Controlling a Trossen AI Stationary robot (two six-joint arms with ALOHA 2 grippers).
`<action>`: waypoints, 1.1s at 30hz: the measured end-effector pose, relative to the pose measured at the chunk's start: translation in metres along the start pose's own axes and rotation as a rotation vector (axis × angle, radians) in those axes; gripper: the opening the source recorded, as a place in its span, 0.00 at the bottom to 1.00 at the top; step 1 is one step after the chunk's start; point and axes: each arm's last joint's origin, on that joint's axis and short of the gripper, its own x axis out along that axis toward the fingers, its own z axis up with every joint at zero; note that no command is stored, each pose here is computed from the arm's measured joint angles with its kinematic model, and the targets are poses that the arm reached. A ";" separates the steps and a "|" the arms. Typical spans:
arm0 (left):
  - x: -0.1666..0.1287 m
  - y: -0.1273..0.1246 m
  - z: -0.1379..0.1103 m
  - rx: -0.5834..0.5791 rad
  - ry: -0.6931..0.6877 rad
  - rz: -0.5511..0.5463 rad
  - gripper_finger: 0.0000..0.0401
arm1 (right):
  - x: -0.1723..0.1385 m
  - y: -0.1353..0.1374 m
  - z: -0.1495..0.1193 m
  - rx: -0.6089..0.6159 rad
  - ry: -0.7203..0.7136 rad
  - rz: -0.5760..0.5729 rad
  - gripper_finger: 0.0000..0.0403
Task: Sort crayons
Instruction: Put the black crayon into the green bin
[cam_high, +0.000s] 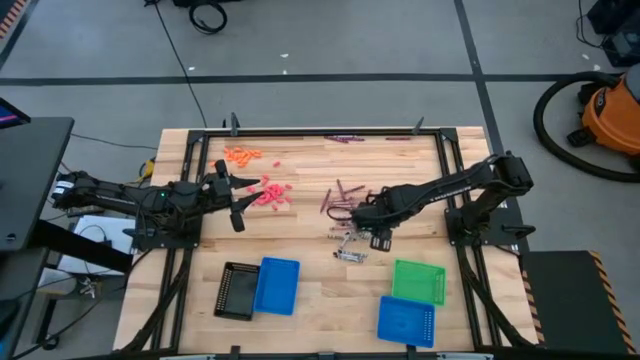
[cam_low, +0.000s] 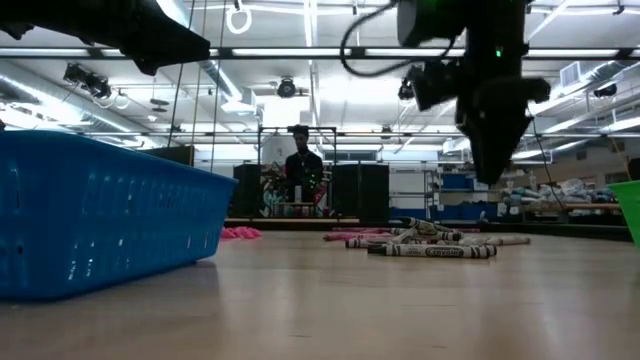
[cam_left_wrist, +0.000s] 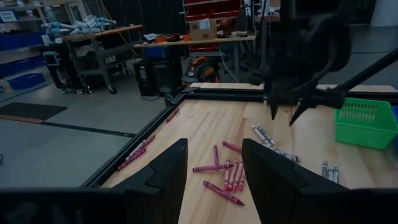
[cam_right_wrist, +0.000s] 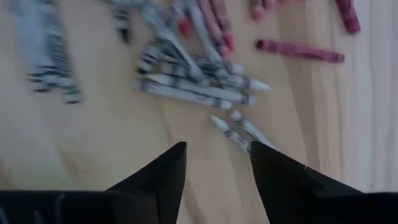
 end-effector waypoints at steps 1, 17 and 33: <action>0.000 0.000 0.000 0.000 0.000 0.000 0.41 | 0.003 -0.002 -0.001 0.003 0.009 -0.007 0.45; 0.000 0.000 0.000 0.012 -0.002 0.001 0.41 | 0.019 -0.005 0.012 -0.061 -0.147 0.047 0.41; 0.000 0.000 0.000 0.016 -0.003 0.001 0.41 | 0.029 0.039 0.030 -0.271 -0.402 0.000 0.41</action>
